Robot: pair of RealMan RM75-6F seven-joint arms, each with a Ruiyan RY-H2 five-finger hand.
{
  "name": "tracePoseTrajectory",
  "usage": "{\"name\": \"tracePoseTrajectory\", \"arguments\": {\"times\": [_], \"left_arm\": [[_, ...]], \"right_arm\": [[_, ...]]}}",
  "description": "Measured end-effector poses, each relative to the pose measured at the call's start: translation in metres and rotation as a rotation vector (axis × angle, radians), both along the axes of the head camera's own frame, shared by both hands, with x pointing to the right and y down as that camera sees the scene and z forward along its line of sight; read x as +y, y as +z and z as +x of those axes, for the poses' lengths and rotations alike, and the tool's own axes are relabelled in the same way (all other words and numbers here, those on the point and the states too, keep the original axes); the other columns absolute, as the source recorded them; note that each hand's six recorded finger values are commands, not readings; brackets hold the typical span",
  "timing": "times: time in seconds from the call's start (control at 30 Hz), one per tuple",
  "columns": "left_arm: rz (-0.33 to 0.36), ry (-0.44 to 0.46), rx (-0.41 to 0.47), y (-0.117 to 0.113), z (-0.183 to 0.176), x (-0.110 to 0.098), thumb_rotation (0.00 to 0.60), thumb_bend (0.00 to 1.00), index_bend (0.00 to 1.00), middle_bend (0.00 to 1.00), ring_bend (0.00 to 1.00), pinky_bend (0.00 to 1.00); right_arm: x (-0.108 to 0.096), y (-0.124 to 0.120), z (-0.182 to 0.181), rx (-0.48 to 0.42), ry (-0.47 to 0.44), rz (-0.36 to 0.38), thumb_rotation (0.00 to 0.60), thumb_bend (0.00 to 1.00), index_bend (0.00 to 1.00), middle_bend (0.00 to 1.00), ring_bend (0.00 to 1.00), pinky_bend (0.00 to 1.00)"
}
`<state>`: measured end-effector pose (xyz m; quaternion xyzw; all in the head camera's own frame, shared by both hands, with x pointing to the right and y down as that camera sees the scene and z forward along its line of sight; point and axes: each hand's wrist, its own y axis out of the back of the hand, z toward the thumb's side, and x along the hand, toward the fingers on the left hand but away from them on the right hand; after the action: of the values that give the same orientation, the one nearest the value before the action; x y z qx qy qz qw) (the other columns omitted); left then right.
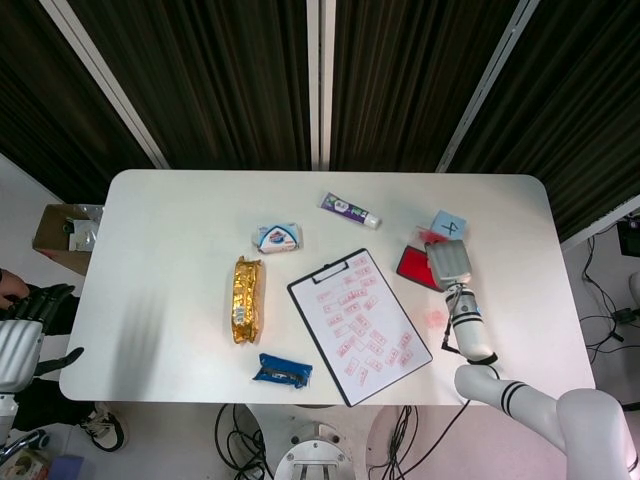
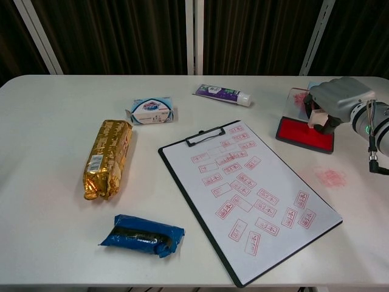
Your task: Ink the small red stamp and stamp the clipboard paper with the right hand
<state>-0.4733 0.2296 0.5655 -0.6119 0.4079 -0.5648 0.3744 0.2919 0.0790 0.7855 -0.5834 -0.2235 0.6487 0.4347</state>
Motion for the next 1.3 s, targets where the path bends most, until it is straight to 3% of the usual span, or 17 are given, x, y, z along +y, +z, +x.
{"name": "tracePoseTrajectory", "arguments": {"times": [0.33, 0.57, 0.9, 1.3], "left_arm": [[-0.004, 0.004, 0.008, 0.002, 0.002, 0.000, 0.600, 0.00, 0.16, 0.17, 0.16, 0.25], [0.000, 0.006, 0.007, 0.001, 0.003, 0.000, 0.600, 0.00, 0.16, 0.17, 0.16, 0.25], [-0.001, -0.001, 0.005, 0.000, 0.001, 0.002, 0.600, 0.00, 0.16, 0.17, 0.16, 0.25], [-0.008, -0.005, 0.001, 0.002, -0.002, 0.004, 0.600, 0.00, 0.16, 0.16, 0.16, 0.25]], "right_arm": [[-0.012, -0.051, -0.011, -0.123, 0.007, 0.091, 0.600, 0.45, 0.94, 0.80, 0.78, 1.00], [0.008, -0.071, -0.032, -0.181, -0.067, 0.070, 0.600, 0.45, 0.94, 0.80, 0.78, 1.00], [0.050, -0.069, -0.063, -0.225, -0.236, -0.003, 0.600, 0.44, 0.95, 0.82, 0.78, 1.00], [0.044, -0.039, -0.087, -0.211, -0.306, -0.046, 0.600, 0.44, 0.95, 0.82, 0.78, 1.00]]}}
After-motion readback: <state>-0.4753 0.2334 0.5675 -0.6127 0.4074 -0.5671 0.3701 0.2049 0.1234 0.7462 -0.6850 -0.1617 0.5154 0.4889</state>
